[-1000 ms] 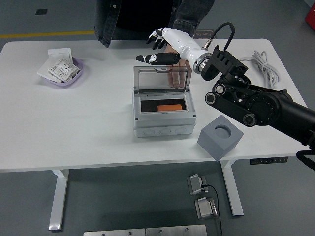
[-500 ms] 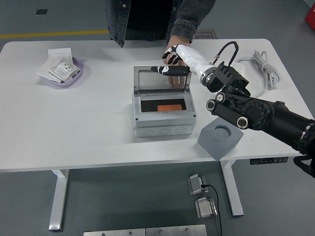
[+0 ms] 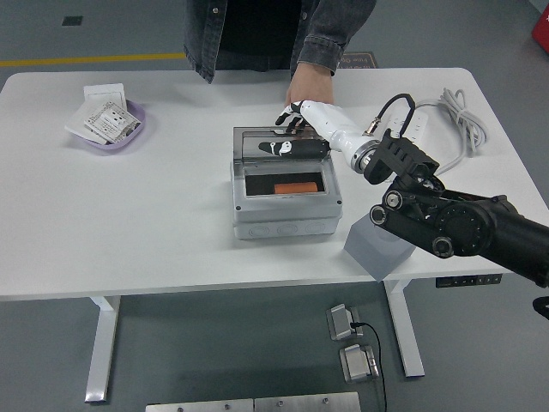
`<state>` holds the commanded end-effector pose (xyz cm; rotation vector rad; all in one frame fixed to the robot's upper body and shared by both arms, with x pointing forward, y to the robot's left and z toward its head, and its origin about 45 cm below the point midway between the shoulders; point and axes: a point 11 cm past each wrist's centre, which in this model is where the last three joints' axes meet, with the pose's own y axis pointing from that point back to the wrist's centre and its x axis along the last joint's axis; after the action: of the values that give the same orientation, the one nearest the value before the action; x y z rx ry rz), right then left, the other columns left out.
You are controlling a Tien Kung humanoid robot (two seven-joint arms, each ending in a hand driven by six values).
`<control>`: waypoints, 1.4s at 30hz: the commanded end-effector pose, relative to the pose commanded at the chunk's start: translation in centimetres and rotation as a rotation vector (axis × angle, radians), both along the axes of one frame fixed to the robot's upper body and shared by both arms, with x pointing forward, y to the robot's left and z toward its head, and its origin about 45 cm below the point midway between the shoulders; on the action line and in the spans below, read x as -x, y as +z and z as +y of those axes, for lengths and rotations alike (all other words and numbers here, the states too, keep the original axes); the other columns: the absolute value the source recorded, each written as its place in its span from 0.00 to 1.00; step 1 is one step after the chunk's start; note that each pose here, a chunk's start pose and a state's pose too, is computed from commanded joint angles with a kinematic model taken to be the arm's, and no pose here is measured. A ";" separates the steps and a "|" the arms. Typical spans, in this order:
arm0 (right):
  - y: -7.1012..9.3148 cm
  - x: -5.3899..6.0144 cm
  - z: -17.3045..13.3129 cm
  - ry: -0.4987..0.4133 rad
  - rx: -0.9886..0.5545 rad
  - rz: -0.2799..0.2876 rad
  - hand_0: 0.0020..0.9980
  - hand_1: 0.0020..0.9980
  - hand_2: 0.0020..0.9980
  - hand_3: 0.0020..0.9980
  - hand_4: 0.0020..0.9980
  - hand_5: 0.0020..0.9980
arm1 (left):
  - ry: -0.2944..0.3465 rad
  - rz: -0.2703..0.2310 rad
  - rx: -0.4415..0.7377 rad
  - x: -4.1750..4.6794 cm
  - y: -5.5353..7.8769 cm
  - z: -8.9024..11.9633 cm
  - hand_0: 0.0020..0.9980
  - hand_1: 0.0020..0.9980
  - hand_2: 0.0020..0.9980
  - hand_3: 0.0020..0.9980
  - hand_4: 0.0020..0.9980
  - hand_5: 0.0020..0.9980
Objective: Pick up the cylinder from the cube,place it in the box,flap close box
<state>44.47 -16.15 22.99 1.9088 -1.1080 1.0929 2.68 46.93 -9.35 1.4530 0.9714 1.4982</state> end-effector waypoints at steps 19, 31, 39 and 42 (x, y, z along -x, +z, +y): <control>-1.9 3.7 0.1 0.067 0.034 0.037 0.67 0.54 0.59 0.67 0.94 0.78 | 0.005 0.004 0.004 0.28 -0.1 -0.2 0.62 0.65 0.57 0.56 0.57 0.09; -0.9 3.4 -3.2 -0.032 0.017 0.008 0.66 0.52 0.59 0.66 0.94 0.79 | 0.008 0.007 0.006 0.49 -0.2 -0.3 0.62 0.65 0.57 0.56 0.57 0.10; 1.2 4.7 -5.6 -0.113 -0.078 -0.087 0.64 0.50 0.58 0.66 0.95 0.82 | 0.017 0.014 0.004 1.02 -0.2 -0.2 0.62 0.64 0.57 0.56 0.57 0.09; 2.4 5.3 -6.7 -0.158 -0.221 -0.137 0.64 0.50 0.58 0.66 0.95 0.82 | 0.020 0.013 0.002 1.07 -0.1 0.0 0.62 0.64 0.57 0.56 0.57 0.09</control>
<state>39.13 -22.87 25.44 1.8957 -1.4838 1.0612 1.60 46.90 -9.47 1.4572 0.9972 1.5038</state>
